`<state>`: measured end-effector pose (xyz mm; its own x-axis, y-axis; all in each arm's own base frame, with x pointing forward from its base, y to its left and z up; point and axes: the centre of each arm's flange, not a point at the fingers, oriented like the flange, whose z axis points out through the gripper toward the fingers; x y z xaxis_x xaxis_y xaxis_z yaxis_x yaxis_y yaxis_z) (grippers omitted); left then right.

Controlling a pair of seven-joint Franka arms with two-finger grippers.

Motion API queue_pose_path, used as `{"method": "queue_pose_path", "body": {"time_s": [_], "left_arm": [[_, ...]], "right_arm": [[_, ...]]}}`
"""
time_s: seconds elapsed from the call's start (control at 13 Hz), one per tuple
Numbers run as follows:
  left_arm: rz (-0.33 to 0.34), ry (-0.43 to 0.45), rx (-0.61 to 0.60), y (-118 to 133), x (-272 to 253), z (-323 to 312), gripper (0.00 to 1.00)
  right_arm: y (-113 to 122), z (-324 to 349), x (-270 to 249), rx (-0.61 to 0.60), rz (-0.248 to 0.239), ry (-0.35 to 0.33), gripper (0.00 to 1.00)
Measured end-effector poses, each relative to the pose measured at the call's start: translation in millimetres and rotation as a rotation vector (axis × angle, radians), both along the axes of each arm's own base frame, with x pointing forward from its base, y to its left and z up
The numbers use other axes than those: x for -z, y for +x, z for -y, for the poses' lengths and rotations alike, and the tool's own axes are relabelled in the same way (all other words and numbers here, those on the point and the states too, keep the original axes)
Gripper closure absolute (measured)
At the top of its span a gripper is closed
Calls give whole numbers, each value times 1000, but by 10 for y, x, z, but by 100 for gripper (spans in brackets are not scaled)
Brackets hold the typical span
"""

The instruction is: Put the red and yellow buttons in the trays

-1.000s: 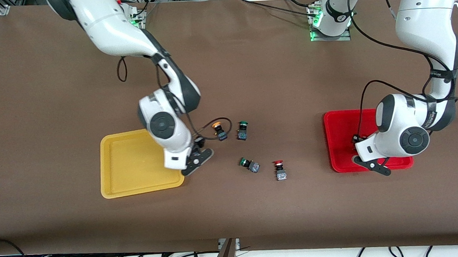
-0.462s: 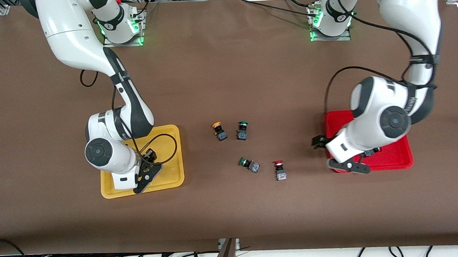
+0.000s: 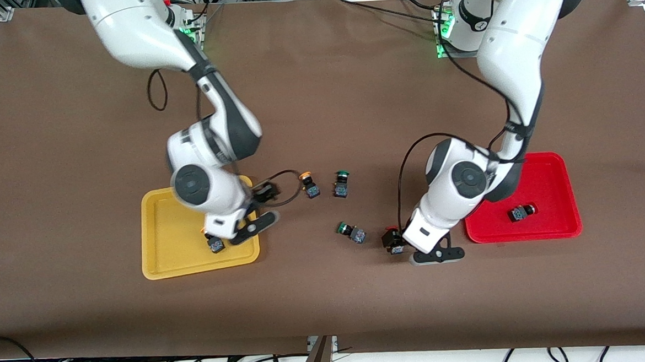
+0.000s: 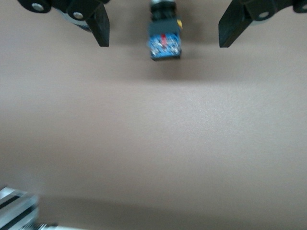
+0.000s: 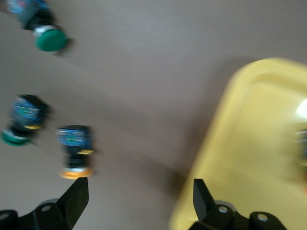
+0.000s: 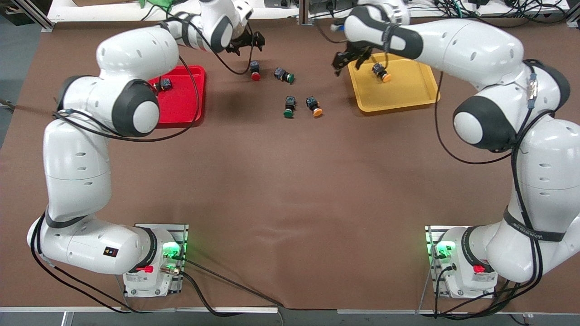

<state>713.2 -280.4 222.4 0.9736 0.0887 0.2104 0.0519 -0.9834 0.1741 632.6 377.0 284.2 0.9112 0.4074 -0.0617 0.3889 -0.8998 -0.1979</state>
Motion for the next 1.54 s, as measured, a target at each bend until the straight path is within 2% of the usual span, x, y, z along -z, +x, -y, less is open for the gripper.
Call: {"method": "queue_pose_path", "body": {"time_s": [0.08,0.38,0.46,0.62,0.69,0.77,0.85,0.92,1.08,1.15,1.31,1.38,1.54], "left_arm": [[0,28,16,-19,150,10,0],[-12,64,58,-123,309,146,0],[-18,76,78,-180,369,225,9],[-36,90,98,-263,536,310,34],[-34,93,101,-265,560,311,43],[-31,93,100,-255,537,311,54],[-32,96,97,-241,511,289,58],[-47,109,88,-216,483,219,58],[-136,165,54,-127,228,-80,59],[-187,201,54,-90,-60,-276,59],[-305,276,163,-113,-659,-796,59],[-365,294,247,-135,-828,-1125,59],[-449,288,384,-156,-811,-1771,59]], "right_arm": [[-161,-262,88,43,0,8,3],[-738,-813,764,138,60,12,3],[-854,-881,898,150,67,9,4],[-983,-950,1033,155,79,8,6],[-996,-942,1063,156,81,7,16],[-982,-921,1071,158,83,4,27],[-951,-888,1064,162,87,2,41],[-909,-837,1040,164,90,-6,53],[-742,-615,833,138,79,-46,67],[-616,-433,606,102,72,-69,67],[-353,78,76,7,58,-109,67],[-249,331,-102,-35,57,-121,67],[-101,720,-201,-97,62,-139,67]]}}
